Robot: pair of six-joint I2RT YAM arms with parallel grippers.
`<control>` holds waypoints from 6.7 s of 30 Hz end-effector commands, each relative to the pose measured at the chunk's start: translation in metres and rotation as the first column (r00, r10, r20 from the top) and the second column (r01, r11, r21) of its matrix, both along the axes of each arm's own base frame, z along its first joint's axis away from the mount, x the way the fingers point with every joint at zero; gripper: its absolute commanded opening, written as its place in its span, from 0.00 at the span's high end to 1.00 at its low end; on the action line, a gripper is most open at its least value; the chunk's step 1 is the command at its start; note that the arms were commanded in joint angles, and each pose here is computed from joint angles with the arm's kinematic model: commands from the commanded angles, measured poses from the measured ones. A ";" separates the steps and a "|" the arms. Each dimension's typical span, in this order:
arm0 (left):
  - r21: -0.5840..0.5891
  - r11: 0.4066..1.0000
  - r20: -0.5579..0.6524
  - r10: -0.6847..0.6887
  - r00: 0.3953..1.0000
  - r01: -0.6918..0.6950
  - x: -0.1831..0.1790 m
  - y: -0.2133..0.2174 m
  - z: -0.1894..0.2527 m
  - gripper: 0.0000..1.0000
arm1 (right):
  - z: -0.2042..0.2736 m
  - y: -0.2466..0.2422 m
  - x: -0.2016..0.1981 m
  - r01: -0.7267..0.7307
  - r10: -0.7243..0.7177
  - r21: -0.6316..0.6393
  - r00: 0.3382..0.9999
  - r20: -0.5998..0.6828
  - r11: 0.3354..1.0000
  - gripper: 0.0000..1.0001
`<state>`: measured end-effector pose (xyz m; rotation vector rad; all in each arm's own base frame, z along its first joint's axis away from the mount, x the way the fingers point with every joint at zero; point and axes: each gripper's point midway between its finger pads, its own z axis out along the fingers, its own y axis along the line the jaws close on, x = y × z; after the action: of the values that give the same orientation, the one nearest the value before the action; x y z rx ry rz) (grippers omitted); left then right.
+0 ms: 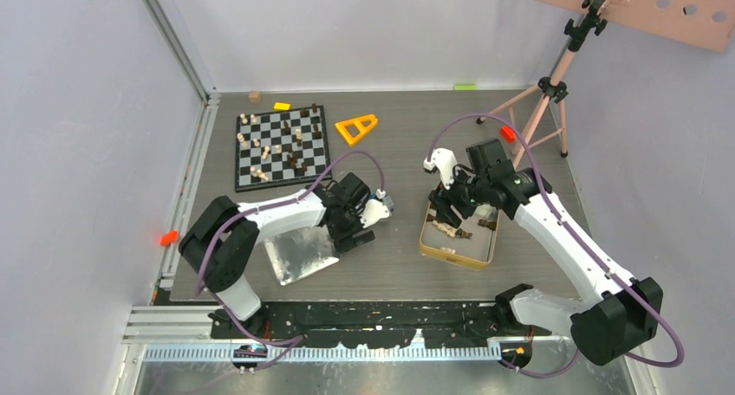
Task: Set up the chess pieces on the board
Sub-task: Move the distractor to the center of the board, then move the chessboard to the center of the board.
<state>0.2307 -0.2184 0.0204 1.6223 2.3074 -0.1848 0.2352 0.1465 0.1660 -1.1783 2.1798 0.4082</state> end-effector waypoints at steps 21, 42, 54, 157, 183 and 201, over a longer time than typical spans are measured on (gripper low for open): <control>0.221 0.971 0.158 0.055 0.986 -0.090 -0.037 0.153 0.037 0.11 | -0.067 0.137 0.089 0.121 -0.117 0.064 0.991 -0.061 0.991 0.01; -0.021 0.941 0.289 0.330 0.899 -0.339 0.000 0.168 0.083 0.00 | -0.107 0.109 0.140 0.369 -0.375 -0.100 0.926 -0.045 0.924 0.44; -0.200 0.729 0.215 0.684 0.697 -0.654 0.039 0.232 0.104 0.00 | -0.107 -0.012 0.222 0.554 -0.566 -0.155 0.824 -0.040 0.818 0.46; -0.271 0.416 -0.662 0.574 0.481 -0.868 0.082 0.102 0.024 0.46 | -0.097 0.194 0.086 0.243 -0.129 0.206 0.883 -0.451 0.948 0.74; -0.348 0.635 -0.602 0.413 0.684 -0.690 0.030 0.069 0.060 0.37 | -0.065 0.103 0.078 0.278 -0.181 0.196 0.896 -0.405 0.940 0.37; -0.580 0.301 -0.429 0.677 0.598 -0.757 0.161 0.128 0.120 0.13 | -0.068 0.086 0.151 0.433 -0.339 0.251 0.876 -0.343 0.865 0.21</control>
<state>0.3396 -0.0919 0.1161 0.1700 2.4603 -0.8580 0.3578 0.2219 0.0897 -0.5339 2.4894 0.7566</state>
